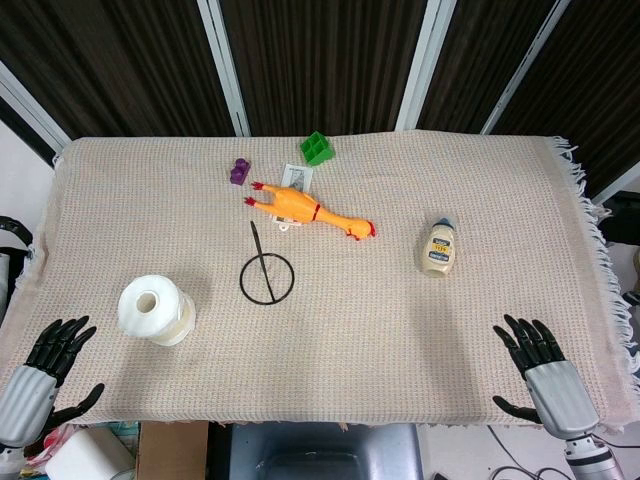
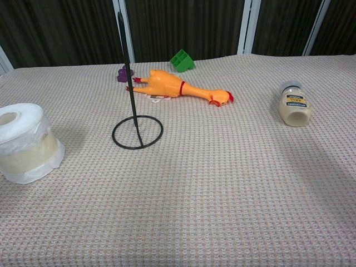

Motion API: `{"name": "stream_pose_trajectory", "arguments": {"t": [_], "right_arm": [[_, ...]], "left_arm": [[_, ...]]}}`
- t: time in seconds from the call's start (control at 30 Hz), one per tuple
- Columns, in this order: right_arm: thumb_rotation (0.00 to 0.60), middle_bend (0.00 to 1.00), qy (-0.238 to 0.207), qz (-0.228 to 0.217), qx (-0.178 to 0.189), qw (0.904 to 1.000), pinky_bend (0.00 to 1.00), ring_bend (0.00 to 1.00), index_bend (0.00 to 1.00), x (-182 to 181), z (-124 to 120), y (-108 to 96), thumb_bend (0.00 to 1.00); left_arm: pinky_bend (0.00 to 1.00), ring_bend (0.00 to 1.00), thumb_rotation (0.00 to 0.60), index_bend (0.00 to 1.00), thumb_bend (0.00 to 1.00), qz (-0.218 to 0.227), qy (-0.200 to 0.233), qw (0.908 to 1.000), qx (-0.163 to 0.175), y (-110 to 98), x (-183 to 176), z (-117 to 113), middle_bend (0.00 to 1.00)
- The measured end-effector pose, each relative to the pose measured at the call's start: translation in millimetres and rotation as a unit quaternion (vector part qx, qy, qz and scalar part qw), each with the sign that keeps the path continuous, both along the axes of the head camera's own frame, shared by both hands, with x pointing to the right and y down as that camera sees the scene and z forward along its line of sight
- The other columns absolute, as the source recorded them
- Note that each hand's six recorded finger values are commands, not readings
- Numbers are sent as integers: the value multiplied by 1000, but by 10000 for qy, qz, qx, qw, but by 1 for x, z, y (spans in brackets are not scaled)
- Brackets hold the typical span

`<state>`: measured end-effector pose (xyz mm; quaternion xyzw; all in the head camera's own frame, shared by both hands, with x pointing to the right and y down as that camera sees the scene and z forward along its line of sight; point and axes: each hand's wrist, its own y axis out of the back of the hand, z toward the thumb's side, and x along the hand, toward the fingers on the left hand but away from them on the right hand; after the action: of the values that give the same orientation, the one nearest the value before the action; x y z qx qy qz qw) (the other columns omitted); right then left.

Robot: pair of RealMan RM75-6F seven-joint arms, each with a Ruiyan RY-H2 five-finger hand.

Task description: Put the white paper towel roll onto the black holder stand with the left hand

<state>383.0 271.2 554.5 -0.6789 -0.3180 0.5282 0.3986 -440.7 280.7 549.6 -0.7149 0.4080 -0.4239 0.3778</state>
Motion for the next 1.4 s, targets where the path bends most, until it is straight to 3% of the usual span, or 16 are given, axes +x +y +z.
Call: {"name": "stream_pose_trajectory", "arguments": {"t": [0.17, 0.33, 0.43, 0.53, 0.7, 0.97, 1.4], "right_arm": [[600, 0, -13, -10, -17, 10000, 0, 0, 0, 0, 0, 1, 55], [600, 0, -51, 5, -59, 10000, 0, 0, 0, 0, 0, 1, 55], [600, 0, -63, 22, -72, 10000, 0, 0, 0, 1, 0, 0, 55], [600, 0, -68, 30, -104, 9999, 0, 0, 0, 1, 1, -1, 55], [600, 0, -159, -1, -206, 9997, 0, 0, 0, 0, 0, 1, 55], [600, 0, -248, -14, -257, 9994, 0, 0, 0, 1, -4, 1, 55], [600, 0, -283, -4, -269, 9992, 0, 0, 0, 2, -5, 1, 54]], "left_arm": [[25, 0, 600, 0, 334, -15, 223, 9998, -7, -2, 4, 3, 0], [17, 0, 600, 0, 339, -213, 1106, 9935, -186, -6, 15, 15, 0], [11, 0, 600, 0, 331, -443, 1711, 9834, -421, -8, 23, 35, 0], [8, 0, 600, 0, 329, -678, 2001, 9752, -667, -9, 32, 65, 0], [4, 0, 600, 0, 329, -1012, 1842, 9754, -660, -22, 37, 102, 0], [4, 0, 600, 0, 329, -1219, 1404, 9814, -469, -30, 29, 118, 0], [9, 0, 600, 0, 327, -1794, 1753, 9625, -1036, -39, 27, 147, 0]]}}
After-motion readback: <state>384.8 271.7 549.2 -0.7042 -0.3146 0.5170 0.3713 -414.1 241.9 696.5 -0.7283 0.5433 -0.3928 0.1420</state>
